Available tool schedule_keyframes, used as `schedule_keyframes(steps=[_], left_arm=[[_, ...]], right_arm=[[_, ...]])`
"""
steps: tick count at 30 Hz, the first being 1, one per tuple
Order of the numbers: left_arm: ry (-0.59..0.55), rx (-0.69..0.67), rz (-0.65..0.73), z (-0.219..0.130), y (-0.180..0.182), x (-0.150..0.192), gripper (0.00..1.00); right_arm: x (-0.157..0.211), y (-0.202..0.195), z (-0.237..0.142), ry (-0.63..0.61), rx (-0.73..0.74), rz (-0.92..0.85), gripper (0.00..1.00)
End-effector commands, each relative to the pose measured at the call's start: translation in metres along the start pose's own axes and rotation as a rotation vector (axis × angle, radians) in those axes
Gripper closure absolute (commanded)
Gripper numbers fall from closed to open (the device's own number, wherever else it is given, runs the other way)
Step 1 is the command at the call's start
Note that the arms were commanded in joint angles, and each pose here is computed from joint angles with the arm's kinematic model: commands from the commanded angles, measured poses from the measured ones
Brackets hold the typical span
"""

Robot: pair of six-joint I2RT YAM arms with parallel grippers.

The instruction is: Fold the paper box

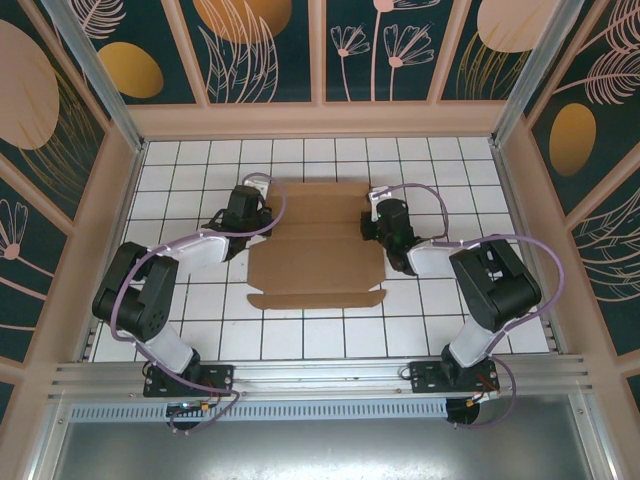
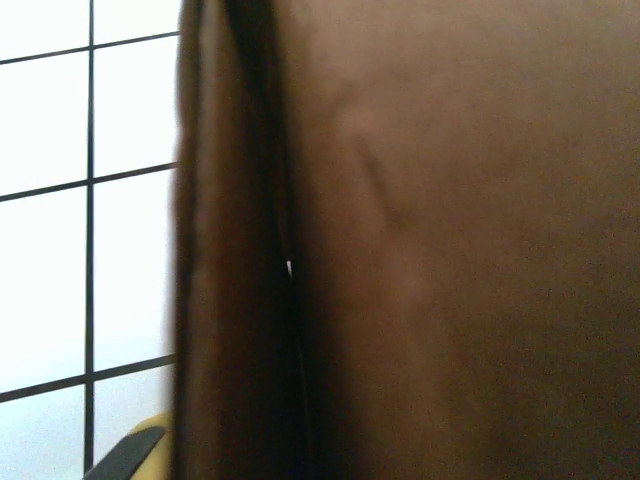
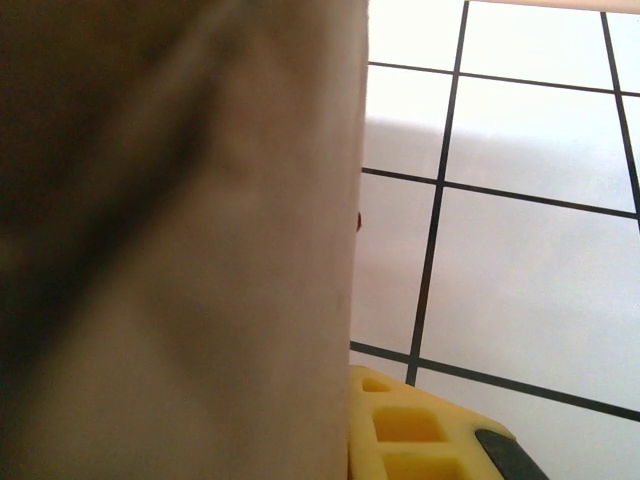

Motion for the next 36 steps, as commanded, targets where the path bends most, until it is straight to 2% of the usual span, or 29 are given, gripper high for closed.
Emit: schedule_keyframes(steps=[1,6,14,17,20,26,28,33,36], left_arm=[[0.013,-0.141,-0.044,0.005,0.020,0.000,0.83],[0.029,-0.215,-0.073,0.007,0.023,0.004,0.86],[0.040,-0.270,-0.064,0.015,0.014,0.010,0.86],[0.033,-0.292,-0.060,0.013,0.017,0.010,0.85],[0.024,-0.271,-0.073,0.013,0.015,0.013,0.76],[-0.015,-0.119,-0.147,0.012,-0.002,0.020,0.58],[-0.058,-0.090,-0.173,0.002,-0.004,0.010,0.51],[-0.121,-0.026,-0.225,-0.013,-0.007,-0.002,0.36],[-0.148,0.015,-0.240,-0.022,-0.010,-0.007,0.26]], right_arm=[[-0.005,-0.010,-0.010,-0.022,0.106,0.024,0.90],[-0.013,-0.014,-0.013,-0.030,0.200,0.079,1.00],[-0.005,-0.008,-0.008,-0.025,0.348,0.073,1.00],[-0.002,-0.010,-0.006,-0.018,0.358,0.082,1.00],[0.003,-0.008,-0.003,-0.002,0.324,0.081,1.00],[0.007,-0.010,0.000,0.004,0.281,0.081,1.00],[0.005,-0.012,-0.003,-0.008,0.260,0.091,0.99],[0.001,-0.018,-0.010,-0.035,0.237,0.109,0.92],[0.000,-0.016,-0.012,-0.041,0.222,0.106,0.77]])
Point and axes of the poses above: each hand's point on the last joint's axis, 136 mm out from that joint toward the fingers, its own z axis out along the fingers, its own y axis along the line the jaws close on, x = y × z, the point moved 4 cm from there along -z, back along the fingers, and after that the axes turned 5 degrees about z, right-handed, at the moved point
